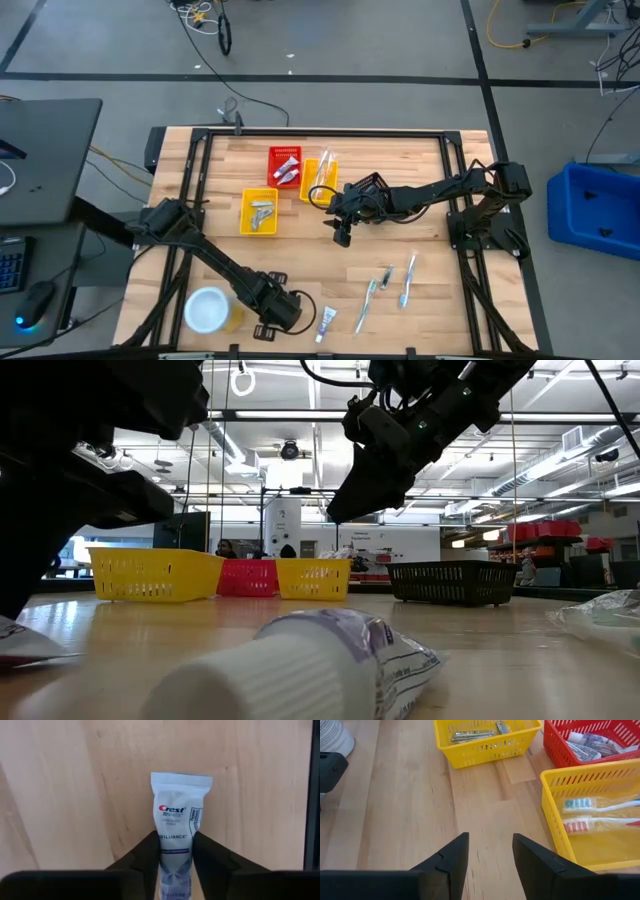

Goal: Pick & Place Travel size toiletries
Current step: Put the toothpaste into the red bin

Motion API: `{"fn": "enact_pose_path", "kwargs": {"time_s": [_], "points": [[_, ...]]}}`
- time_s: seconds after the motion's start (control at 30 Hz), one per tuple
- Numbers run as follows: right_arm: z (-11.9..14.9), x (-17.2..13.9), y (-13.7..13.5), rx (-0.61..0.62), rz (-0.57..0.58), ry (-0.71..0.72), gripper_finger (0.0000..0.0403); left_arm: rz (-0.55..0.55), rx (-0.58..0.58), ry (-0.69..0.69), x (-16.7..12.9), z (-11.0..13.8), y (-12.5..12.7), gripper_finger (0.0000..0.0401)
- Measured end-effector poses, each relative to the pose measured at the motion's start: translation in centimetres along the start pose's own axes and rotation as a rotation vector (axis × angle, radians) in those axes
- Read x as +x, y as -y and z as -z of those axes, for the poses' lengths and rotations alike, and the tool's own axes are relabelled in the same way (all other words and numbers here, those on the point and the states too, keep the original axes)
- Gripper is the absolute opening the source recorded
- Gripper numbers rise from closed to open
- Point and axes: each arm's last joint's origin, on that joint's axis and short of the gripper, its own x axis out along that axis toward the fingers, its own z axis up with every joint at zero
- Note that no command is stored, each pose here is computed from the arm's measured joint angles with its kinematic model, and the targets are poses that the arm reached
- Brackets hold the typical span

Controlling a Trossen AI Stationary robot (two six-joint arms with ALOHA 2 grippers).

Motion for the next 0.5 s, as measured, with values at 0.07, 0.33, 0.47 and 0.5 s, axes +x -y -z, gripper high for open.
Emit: {"fn": "enact_pose_path", "kwargs": {"time_s": [0.07,0.33,0.47,0.5], "points": [[0.0,0.0,0.0,0.000,0.000,0.000,0.0163,-0.008,-0.024,0.003,0.0,0.0,-0.1,0.0099],[0.0,0.0,0.0,0.000,-0.001,-0.001,0.0148,-0.046,-0.085,0.018,-0.2,-0.4,-0.5,0.0084],[0.1,0.0,0.0,0.000,-0.001,-0.009,0.0145,-0.155,-0.110,0.014,-0.8,-0.8,-1.6,0.0083],[0.2,0.0,0.0,0.006,-0.003,-0.017,0.0146,-0.185,-0.113,0.011,-1.0,-0.9,-1.9,0.0082]]}}
